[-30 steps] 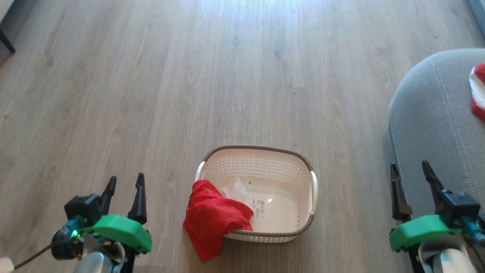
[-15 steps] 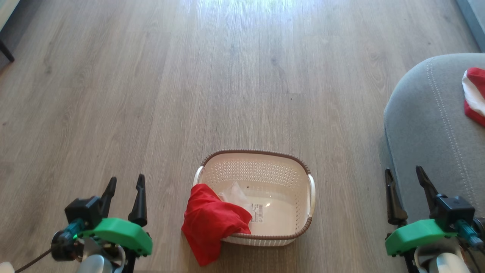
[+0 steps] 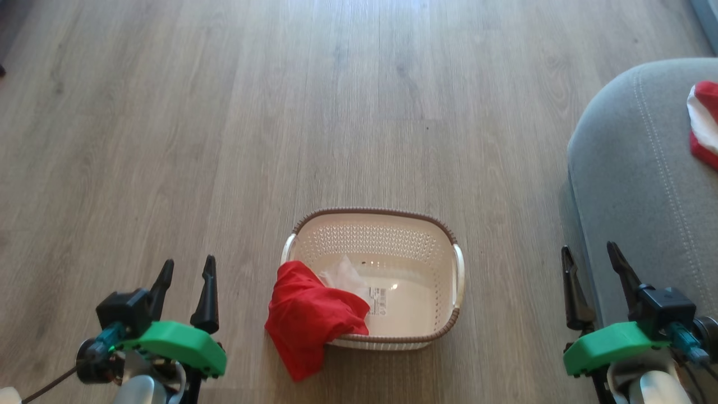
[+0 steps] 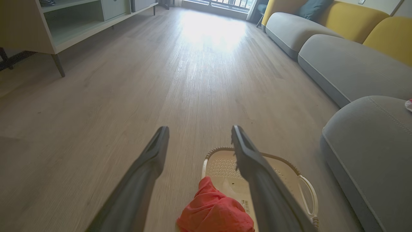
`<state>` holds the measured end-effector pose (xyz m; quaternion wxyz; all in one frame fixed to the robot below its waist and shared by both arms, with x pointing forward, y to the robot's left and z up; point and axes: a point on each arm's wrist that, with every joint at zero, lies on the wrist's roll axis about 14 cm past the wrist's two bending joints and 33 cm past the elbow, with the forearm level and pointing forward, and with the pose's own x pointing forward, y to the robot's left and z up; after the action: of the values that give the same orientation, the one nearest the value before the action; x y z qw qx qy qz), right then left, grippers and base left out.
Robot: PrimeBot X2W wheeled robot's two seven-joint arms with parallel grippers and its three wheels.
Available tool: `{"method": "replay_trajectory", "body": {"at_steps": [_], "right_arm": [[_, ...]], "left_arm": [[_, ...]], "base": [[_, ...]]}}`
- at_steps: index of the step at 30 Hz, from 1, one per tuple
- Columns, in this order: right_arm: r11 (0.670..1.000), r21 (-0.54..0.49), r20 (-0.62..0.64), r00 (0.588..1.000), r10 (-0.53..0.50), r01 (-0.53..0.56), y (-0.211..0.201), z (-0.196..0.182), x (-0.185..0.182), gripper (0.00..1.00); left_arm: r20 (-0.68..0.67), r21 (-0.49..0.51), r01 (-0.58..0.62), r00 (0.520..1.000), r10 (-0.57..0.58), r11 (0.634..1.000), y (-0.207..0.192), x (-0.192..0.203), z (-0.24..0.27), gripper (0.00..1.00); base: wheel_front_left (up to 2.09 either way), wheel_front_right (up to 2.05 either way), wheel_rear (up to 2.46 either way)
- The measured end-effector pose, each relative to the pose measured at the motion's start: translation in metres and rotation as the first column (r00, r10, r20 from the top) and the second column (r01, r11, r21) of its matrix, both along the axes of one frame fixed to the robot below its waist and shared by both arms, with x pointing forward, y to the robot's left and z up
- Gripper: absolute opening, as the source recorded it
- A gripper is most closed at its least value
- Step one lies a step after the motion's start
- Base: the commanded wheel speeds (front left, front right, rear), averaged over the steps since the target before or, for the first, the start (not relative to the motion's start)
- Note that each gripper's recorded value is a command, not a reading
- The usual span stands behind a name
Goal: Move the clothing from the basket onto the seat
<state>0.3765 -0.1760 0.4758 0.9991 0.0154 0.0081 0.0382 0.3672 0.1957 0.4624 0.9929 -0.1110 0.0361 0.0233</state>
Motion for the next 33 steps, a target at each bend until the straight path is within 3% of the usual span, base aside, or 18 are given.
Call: {"method": "replay_trajectory", "body": {"at_steps": [10, 22, 28, 33], "right_arm": [[1.0, -0.001, 0.006, 1.0, -0.015, 0.015, -0.005, 0.0, 0.015, 1.0], [1.0, -0.015, -0.014, 1.0, -0.023, 0.023, -0.008, -0.023, 0.071, 1.0], [0.999, -0.023, -0.069, 0.997, -0.031, 0.029, -0.011, -0.053, 0.089, 1.0], [0.998, -0.04, -0.112, 0.992, -0.057, 0.053, -0.022, -0.072, 0.09, 1.0]], "left_arm": [[-0.04, 0.002, 0.046, 0.998, -0.046, 0.999, -0.012, 0.019, -0.015, 1.0], [-0.292, -0.034, 0.213, 0.932, -0.213, 0.977, -0.057, 0.079, -0.093, 1.0], [-0.53, -0.083, 0.282, 0.8, -0.282, 0.956, -0.077, 0.077, -0.169, 1.0], [-0.642, -0.115, 0.311, 0.701, -0.31, 0.943, -0.086, 0.069, -0.212, 1.0]], "base": [[0.0, 0.0, 0.0], [0.0, 0.0, 0.0], [0.0, 0.0, 0.0], [0.0, 0.0, 0.0]]}}
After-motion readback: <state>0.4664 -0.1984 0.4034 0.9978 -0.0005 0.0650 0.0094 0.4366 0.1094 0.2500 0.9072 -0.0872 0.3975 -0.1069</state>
